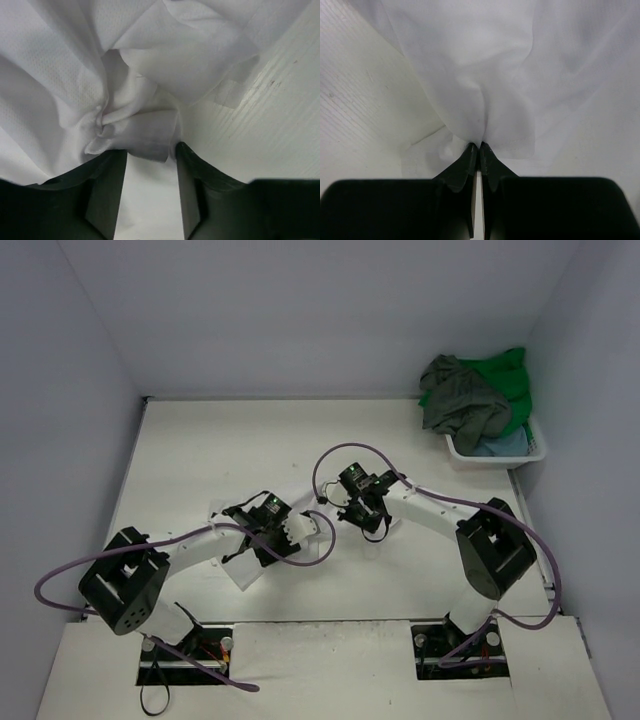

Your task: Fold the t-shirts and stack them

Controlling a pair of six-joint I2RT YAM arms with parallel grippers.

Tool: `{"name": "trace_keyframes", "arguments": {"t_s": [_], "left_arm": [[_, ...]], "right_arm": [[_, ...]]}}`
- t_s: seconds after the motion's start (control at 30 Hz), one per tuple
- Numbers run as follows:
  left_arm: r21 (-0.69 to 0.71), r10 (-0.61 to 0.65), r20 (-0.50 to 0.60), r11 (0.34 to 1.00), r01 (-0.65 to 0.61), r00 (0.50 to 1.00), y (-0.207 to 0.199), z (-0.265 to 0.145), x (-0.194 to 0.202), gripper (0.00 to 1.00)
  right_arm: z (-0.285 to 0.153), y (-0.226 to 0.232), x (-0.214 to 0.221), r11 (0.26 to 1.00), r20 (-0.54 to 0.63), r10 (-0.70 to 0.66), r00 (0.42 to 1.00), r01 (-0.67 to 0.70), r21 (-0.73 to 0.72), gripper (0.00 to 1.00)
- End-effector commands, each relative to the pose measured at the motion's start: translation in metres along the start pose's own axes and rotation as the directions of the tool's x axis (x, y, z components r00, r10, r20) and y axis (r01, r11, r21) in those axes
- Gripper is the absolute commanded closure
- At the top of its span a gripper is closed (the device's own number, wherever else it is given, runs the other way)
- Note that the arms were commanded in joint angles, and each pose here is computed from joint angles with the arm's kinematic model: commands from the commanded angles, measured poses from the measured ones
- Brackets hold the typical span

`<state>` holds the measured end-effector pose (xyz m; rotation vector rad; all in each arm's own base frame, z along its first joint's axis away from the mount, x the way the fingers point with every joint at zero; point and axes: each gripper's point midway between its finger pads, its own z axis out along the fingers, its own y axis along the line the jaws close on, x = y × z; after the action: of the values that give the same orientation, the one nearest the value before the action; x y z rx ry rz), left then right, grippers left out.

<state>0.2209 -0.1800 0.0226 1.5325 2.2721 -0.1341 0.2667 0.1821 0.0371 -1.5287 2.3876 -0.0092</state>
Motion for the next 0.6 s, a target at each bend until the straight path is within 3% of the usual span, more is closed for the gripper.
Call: {"name": "trace_keyframes", "arguments": {"t_s": [0.0, 0.1, 0.3, 0.57], "left_arm": [[-0.014, 0.02, -0.041, 1.0, -0.021, 0.999, 0.002, 0.005, 0.011, 0.64], [-0.003, 0.023, -0.053, 1.0, -0.023, 0.998, -0.001, 0.005, 0.015, 0.84], [-0.026, 0.029, -0.065, 0.999, -0.03, 0.997, 0.001, 0.001, 0.021, 0.99], [-0.213, 0.049, 0.019, 0.976, -0.044, 0.999, 0.034, -0.049, 0.004, 1.0]], "right_arm": [[-0.016, -0.006, -0.008, 1.0, 0.049, 0.006, 0.999, -0.007, 0.015, 1.0], [-0.017, -0.008, -0.009, 1.0, 0.052, 0.011, 0.999, -0.012, 0.02, 1.0], [-0.023, -0.013, -0.012, 0.999, 0.068, 0.019, 0.997, -0.021, 0.04, 1.0], [-0.046, -0.028, -0.026, 0.995, 0.135, 0.019, 0.991, -0.032, 0.096, 1.0]]}}
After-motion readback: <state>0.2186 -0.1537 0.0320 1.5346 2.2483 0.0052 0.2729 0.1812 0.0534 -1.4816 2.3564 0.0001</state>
